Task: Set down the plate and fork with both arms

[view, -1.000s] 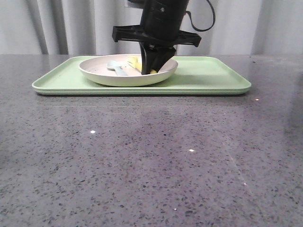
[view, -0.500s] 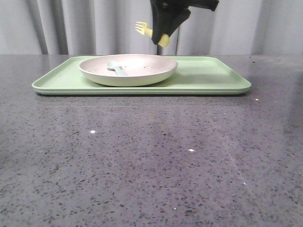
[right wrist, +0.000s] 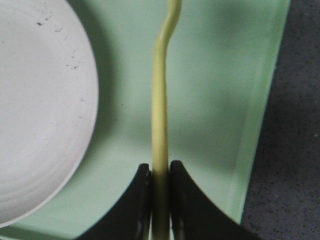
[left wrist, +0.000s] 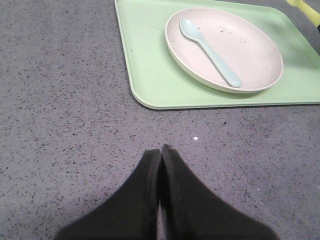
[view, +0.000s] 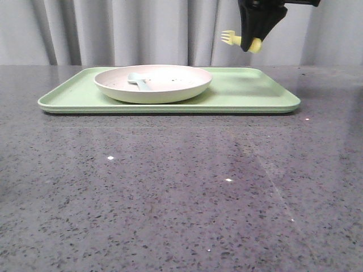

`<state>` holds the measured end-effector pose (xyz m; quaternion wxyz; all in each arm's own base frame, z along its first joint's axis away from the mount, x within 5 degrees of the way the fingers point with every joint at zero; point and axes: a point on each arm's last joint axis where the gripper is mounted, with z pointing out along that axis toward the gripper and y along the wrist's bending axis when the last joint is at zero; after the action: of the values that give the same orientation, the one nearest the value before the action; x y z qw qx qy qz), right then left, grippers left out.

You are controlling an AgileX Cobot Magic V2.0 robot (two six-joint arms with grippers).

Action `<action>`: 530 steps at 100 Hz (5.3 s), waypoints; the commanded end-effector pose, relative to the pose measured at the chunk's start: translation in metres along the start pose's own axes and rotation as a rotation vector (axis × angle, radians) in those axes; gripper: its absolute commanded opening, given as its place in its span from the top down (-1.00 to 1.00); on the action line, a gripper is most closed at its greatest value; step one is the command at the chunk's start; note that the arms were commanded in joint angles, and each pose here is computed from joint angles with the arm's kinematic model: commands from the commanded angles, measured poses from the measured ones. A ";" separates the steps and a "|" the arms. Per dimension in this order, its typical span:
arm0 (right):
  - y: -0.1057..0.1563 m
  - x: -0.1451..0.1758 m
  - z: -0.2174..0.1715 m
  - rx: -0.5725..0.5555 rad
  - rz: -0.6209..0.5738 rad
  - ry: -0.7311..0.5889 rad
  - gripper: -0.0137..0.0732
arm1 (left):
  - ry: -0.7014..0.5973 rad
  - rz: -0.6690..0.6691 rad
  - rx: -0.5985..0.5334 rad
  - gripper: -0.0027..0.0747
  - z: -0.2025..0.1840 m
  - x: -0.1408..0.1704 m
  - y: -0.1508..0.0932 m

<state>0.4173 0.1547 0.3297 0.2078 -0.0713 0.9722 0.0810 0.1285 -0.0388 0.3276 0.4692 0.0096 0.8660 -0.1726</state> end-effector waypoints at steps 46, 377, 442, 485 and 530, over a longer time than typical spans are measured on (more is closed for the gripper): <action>-0.005 0.001 0.011 0.012 0.011 0.070 0.77 | -0.098 -0.015 0.018 0.98 -0.006 -0.013 -0.004; -0.061 0.313 -0.181 -0.168 0.003 -0.833 0.84 | -0.350 0.024 0.065 0.98 -0.056 0.041 0.005; -0.066 0.335 -0.171 -0.178 0.002 -0.882 0.84 | -0.379 0.031 0.070 0.98 -0.061 0.047 0.006; -0.066 0.335 -0.171 -0.178 0.002 -0.882 0.84 | -0.379 0.031 0.070 0.98 -0.061 0.047 0.006; -0.066 0.335 -0.171 -0.178 0.002 -0.882 0.84 | -0.512 0.142 -0.062 0.99 -0.044 0.056 0.023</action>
<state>0.0571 0.0235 0.3218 0.5570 -0.0503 0.8089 0.1815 0.0614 -0.0159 0.2860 0.6152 0.0220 0.7779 -0.1265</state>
